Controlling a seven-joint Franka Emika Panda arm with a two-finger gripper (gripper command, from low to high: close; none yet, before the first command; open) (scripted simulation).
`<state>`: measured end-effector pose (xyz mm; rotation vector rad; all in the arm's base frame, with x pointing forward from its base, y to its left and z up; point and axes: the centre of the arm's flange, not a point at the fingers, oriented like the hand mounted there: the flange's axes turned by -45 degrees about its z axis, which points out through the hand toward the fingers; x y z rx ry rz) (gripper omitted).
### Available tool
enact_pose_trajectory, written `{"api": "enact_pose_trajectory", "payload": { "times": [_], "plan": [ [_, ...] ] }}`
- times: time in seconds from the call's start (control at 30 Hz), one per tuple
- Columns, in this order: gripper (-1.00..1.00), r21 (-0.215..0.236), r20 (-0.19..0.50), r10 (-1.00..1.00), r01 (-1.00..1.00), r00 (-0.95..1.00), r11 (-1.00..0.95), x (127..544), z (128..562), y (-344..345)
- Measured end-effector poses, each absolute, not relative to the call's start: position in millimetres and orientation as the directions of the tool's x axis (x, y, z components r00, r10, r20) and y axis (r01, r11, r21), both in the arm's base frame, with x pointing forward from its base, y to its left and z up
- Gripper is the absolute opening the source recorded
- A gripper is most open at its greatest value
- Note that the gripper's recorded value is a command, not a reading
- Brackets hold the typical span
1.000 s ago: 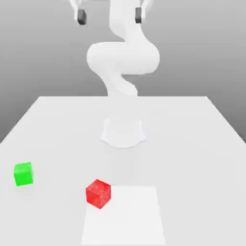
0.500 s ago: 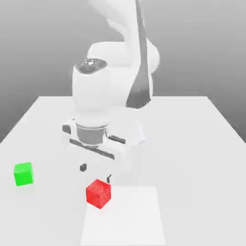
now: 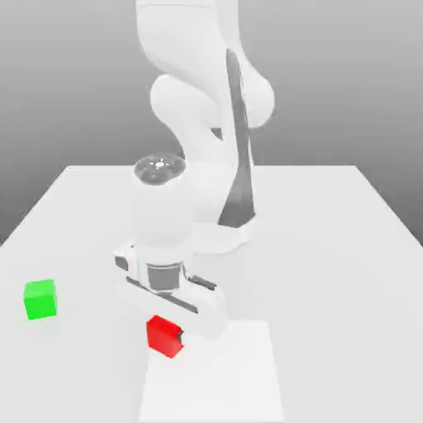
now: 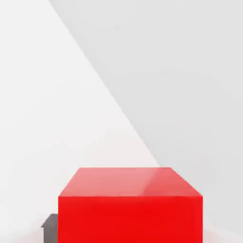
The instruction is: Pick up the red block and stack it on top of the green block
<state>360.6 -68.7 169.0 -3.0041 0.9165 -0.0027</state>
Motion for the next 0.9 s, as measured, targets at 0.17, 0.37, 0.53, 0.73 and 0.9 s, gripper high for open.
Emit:
{"api": "enact_pose_trajectory", "payload": {
  "times": [0.17,0.37,0.53,0.73,0.9],
  "plan": [
    [-1.0,0.0,0.001,-0.578,-0.578,0.816,-0.816,359.6,208.5,-77.2],
    [-1.0,-0.001,0.002,-0.834,-0.834,0.552,-0.552,326.3,227.2,-206.2],
    [-1.0,-0.001,0.001,-0.954,-0.954,0.299,-0.299,271.3,241.1,-296.2],
    [-1.0,-0.002,0.0,-0.975,-0.975,0.223,-0.223,254.0,202.9,-321.2],
    [1.0,-0.001,0.001,-0.975,-0.975,0.223,-0.223,253.1,184.5,-320.6]
  ]
}}
